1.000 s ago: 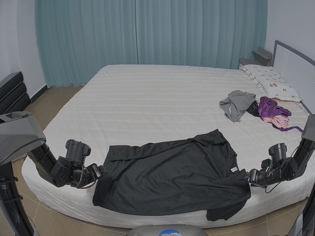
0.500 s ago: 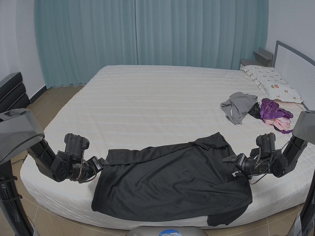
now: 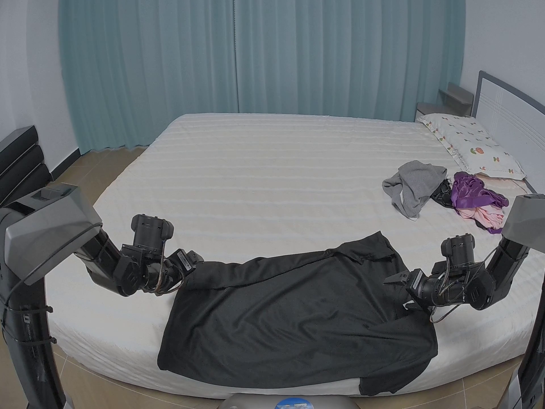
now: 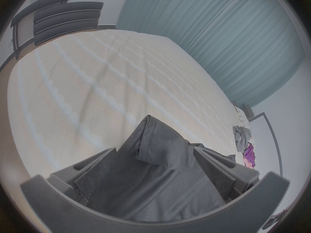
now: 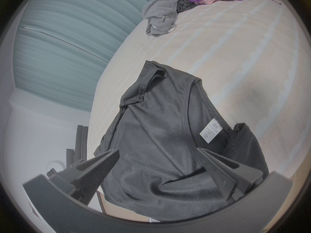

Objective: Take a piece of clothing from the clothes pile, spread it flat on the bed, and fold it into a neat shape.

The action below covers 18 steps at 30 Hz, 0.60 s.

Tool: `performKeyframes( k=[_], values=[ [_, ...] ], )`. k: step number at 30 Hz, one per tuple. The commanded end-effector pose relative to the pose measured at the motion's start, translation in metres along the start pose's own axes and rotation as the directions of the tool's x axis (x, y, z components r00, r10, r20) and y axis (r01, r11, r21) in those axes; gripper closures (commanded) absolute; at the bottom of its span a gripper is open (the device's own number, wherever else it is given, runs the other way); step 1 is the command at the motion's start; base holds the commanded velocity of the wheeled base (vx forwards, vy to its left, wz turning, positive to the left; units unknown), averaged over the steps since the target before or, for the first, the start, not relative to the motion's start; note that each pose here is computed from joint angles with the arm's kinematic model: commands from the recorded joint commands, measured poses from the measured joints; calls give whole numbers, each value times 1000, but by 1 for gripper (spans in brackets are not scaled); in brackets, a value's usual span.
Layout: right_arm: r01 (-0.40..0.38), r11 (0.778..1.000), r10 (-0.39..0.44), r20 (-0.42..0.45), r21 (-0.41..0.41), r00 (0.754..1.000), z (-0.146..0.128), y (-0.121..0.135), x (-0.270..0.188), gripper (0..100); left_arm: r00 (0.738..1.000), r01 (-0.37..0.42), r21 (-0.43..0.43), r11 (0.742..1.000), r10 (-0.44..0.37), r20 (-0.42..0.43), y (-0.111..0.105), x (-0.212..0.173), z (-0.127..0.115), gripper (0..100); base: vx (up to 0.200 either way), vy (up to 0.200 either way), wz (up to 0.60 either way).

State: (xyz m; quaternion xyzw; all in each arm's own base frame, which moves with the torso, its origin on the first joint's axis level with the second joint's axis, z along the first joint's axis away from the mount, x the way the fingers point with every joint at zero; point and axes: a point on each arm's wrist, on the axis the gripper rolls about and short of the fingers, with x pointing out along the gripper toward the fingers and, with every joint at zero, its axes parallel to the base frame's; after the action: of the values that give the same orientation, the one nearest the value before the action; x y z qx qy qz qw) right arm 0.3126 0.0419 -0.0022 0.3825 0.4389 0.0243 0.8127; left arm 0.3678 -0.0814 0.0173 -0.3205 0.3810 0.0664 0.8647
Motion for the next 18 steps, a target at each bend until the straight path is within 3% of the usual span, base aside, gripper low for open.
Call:
performKeyframes(
  k=[1,15,16,18],
  values=[
    [7,1000,-7,-3,3,1000,-1,-2,0,0,1000,-14,14,1000,14,-22,-1,36,-8,0,0,0,0],
    [16,1000,-16,-7,7,1000,-2,-5,-1,0,998,-27,67,997,31,-49,-6,53,-13,0,0,0,0],
    [15,1000,-15,-6,6,1000,-2,-5,-1,0,998,-28,69,997,31,-51,-7,55,-14,100,0,0,0],
    [15,1000,-15,-6,6,1000,-2,-5,-1,0,998,-32,69,997,36,-52,-9,55,-13,100,0,0,0]
  ],
)
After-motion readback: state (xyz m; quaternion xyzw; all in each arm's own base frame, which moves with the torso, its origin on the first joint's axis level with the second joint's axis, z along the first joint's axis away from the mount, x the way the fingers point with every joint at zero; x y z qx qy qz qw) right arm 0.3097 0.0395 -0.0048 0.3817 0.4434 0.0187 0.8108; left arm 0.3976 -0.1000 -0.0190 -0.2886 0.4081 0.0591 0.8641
